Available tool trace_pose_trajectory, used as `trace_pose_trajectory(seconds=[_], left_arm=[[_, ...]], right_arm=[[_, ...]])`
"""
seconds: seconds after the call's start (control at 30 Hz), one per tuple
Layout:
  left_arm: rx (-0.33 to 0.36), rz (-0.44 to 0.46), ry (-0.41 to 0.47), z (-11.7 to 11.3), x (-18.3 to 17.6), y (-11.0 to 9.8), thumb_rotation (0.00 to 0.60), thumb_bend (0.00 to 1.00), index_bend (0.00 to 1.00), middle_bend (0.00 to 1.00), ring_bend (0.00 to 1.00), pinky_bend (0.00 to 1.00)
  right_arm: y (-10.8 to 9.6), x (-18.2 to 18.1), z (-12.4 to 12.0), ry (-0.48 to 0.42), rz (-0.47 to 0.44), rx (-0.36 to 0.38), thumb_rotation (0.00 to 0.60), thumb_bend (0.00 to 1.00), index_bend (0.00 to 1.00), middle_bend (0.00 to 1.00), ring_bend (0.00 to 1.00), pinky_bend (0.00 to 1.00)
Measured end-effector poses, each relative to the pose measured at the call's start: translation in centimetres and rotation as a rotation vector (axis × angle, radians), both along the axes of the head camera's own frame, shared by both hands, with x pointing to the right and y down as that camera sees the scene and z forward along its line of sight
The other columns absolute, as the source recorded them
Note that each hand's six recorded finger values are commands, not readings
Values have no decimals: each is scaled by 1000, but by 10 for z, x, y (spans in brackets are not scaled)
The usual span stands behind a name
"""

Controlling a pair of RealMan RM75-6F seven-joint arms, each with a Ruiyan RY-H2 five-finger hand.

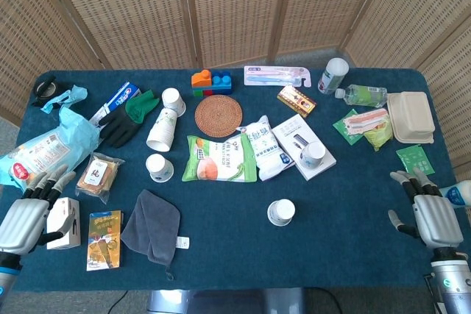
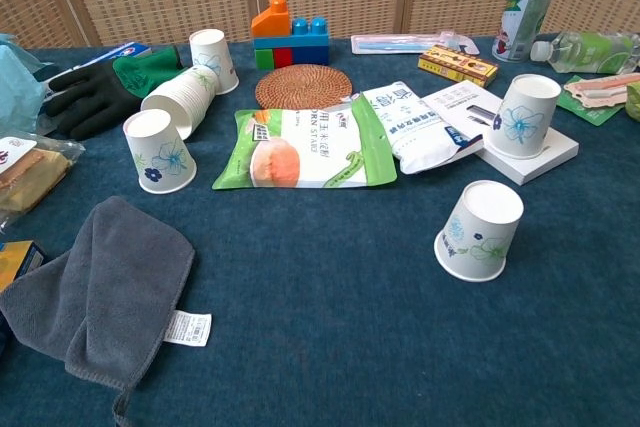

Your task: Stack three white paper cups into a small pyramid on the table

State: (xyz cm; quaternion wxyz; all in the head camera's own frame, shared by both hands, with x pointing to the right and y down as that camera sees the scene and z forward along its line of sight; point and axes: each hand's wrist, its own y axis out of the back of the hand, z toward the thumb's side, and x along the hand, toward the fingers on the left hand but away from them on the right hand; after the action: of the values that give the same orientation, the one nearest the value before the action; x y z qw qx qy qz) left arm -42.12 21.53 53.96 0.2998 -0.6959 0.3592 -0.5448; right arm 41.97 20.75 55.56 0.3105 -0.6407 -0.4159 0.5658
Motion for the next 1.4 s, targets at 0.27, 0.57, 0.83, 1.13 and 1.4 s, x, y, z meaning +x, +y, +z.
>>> trace_pose_trajectory(seconds=[0.27, 0.57, 0.83, 1.13, 1.4], left_arm=[[-78, 109, -53, 15, 22, -27, 600, 468, 0, 0, 0, 31], [-154, 210, -76, 46, 59, -69, 600, 469, 0, 0, 0, 34], [-227, 264, -74, 87, 92, -95, 600, 468, 0, 0, 0, 52], [-273, 292, -44, 124, 127, -108, 600, 468, 0, 0, 0, 62], [-299, 305, -13, 138, 143, -107, 600, 469, 0, 0, 0, 76]], right_arm=[[3, 2, 0, -1, 3, -14, 600, 383, 172, 198, 43, 192], [7, 10, -3, 13, 31, -20, 600, 382, 172, 198, 42, 192], [8, 12, -6, 24, 45, -23, 600, 380, 172, 198, 42, 192], [9, 15, -11, 38, 61, -20, 600, 384, 172, 198, 42, 192], [12, 18, -15, 48, 77, -18, 600, 383, 172, 198, 42, 192]])
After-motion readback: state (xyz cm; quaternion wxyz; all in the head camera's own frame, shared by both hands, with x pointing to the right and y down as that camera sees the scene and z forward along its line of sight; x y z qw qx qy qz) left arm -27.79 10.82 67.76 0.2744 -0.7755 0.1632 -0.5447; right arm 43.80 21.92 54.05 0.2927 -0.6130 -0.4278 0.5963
